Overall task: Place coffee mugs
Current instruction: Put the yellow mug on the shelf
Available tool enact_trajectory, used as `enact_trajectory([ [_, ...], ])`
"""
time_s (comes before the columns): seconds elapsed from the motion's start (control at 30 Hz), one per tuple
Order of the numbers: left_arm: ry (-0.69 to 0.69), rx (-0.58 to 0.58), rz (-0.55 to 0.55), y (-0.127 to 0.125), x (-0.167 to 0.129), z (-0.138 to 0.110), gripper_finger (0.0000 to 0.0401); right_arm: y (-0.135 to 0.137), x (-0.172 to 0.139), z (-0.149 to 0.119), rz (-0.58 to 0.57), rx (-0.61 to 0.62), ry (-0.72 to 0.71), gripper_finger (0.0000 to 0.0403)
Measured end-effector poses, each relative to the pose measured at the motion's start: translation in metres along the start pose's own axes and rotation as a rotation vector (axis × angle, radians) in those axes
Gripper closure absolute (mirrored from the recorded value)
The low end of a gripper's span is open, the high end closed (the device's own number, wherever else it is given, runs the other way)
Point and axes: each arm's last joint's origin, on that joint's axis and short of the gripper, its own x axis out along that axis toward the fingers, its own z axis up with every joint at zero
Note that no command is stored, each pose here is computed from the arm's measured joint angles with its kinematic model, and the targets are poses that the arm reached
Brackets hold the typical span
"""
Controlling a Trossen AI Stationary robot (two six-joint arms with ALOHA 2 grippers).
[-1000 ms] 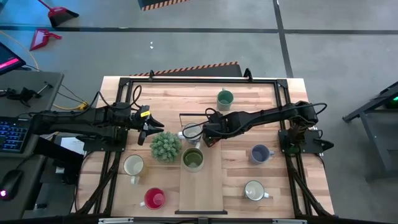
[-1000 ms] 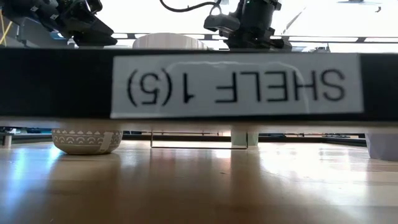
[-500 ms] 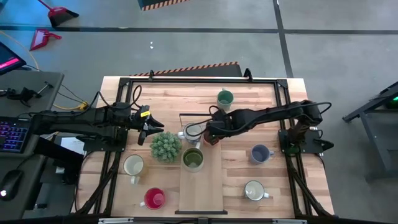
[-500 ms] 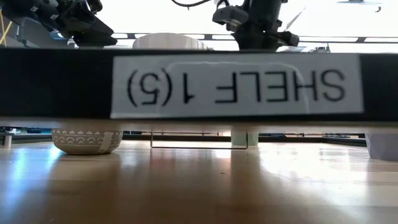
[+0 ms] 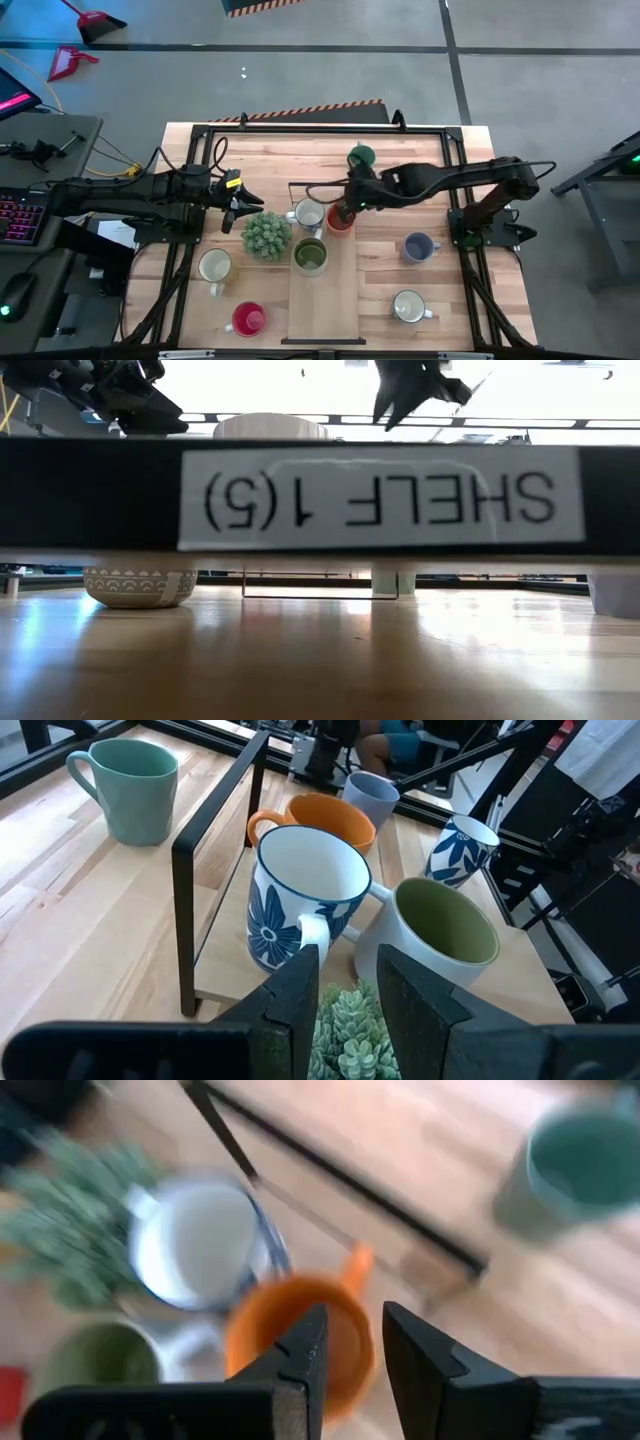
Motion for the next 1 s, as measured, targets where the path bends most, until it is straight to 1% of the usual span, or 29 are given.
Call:
enact_trajectory([
  [0.17,-0.001,0.0,0.0,0.0,0.0,0.0,0.0308,-0.004,-0.029,0.012,0.047,-0.138,-0.187,0.0327],
  [0.27,-0.005,0.0,-0.001,0.0,0.0,0.0,0.0308,-0.013,-0.047,0.016,0.022,-0.212,-0.251,0.0327],
  [0.37,-0.004,-0.009,-0.001,0.0,0.0,0.0,0.0308,-0.031,-0.068,0.015,-0.021,-0.254,-0.267,0.033],
  [0.47,-0.004,-0.009,-0.001,0.0,0.0,0.0,0.0308,-0.054,-0.092,0.01,-0.071,-0.273,-0.26,0.0334],
  [0.57,-0.005,-0.008,0.002,0.0,0.0,0.0,0.0308,-0.072,-0.112,0.0,-0.061,-0.296,-0.258,0.0336],
  [0.67,-0.01,-0.008,0.021,0.001,0.0,0.001,0.0308,-0.086,-0.118,-0.02,-0.017,-0.34,-0.256,0.0336],
  [0.73,-0.015,-0.008,0.034,0.001,0.0,0.001,0.0308,-0.096,-0.116,-0.036,0.031,-0.324,-0.261,0.0336],
  [0.87,-0.025,-0.008,0.042,0.001,0.0,0.001,0.0308,-0.115,-0.1,-0.072,0.164,-0.319,-0.301,0.0336],
  [0.93,-0.026,-0.007,0.043,0.001,0.0,0.002,0.0308,-0.122,-0.091,-0.085,0.26,-0.297,-0.352,0.0336],
  [1.0,-0.026,-0.007,0.042,0.001,0.0,0.002,0.0308,-0.127,-0.08,-0.098,0.355,-0.307,-0.41,0.0336],
])
